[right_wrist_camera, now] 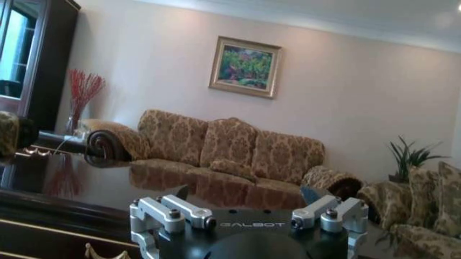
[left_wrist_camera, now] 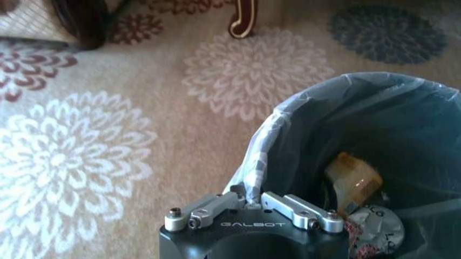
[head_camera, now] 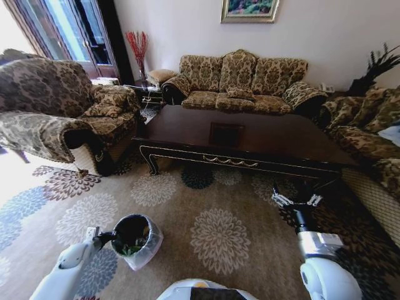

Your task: Move to the front of the table and place the trash on the table into the trash bin.

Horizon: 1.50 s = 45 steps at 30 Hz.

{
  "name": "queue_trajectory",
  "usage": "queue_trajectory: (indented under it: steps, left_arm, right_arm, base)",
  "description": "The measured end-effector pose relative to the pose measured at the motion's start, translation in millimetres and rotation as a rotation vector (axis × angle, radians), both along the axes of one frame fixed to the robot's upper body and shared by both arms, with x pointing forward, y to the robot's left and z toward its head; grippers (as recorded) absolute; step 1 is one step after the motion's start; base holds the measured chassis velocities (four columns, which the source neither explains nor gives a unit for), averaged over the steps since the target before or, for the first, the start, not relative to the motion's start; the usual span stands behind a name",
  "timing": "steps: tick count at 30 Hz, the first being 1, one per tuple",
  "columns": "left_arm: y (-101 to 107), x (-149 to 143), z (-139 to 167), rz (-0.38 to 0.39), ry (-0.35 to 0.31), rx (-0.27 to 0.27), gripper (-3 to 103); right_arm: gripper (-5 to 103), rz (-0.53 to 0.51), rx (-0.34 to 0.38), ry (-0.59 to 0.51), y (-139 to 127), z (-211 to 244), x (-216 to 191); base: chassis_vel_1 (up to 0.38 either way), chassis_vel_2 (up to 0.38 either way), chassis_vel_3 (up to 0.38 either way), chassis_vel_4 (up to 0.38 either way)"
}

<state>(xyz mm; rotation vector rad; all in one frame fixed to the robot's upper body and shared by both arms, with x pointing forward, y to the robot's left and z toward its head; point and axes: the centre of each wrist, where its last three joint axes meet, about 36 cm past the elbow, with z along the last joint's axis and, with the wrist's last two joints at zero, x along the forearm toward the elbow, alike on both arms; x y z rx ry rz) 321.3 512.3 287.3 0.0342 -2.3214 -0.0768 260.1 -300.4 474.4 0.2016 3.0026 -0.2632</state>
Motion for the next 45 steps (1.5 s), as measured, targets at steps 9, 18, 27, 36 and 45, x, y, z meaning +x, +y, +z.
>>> queue_trajectory:
  steps: [9, 18, 27, 36, 45]
  left_arm:
    - [8.4, 10.6, 29.1, 0.016, -0.085, 0.008, 0]
    - [35.4, 38.2, 36.3, -0.025, 0.004, 0.016, 0]
    - [36.1, 63.1, 17.7, -0.041, -0.036, -0.009, 0]
    - [24.4, 82.3, 21.0, -0.057, -0.042, -0.006, 0]
    - [25.2, 72.7, 37.6, -0.048, -0.066, 0.021, 0]
  right_arm:
    - [100, -0.018, -0.028, 0.043, -22.6, -26.9, 14.0]
    - [100, -0.044, -0.042, 0.050, -36.2, -27.1, 18.1]
    - [100, -0.052, -0.055, 0.070, -19.5, -30.7, 15.2]
    - [100, -0.056, -0.059, 0.062, -16.8, -21.9, 16.4]
    - [100, -0.054, -0.048, 0.053, -22.7, -28.2, 15.5]
  base:
    - [0.000, 0.000, 0.000, 0.000]
    - [0.000, 0.000, 0.000, 0.000]
    - [0.000, 0.000, 0.000, 0.000]
    - [0.000, 0.000, 0.000, 0.000]
    - [0.000, 0.000, 0.000, 0.000]
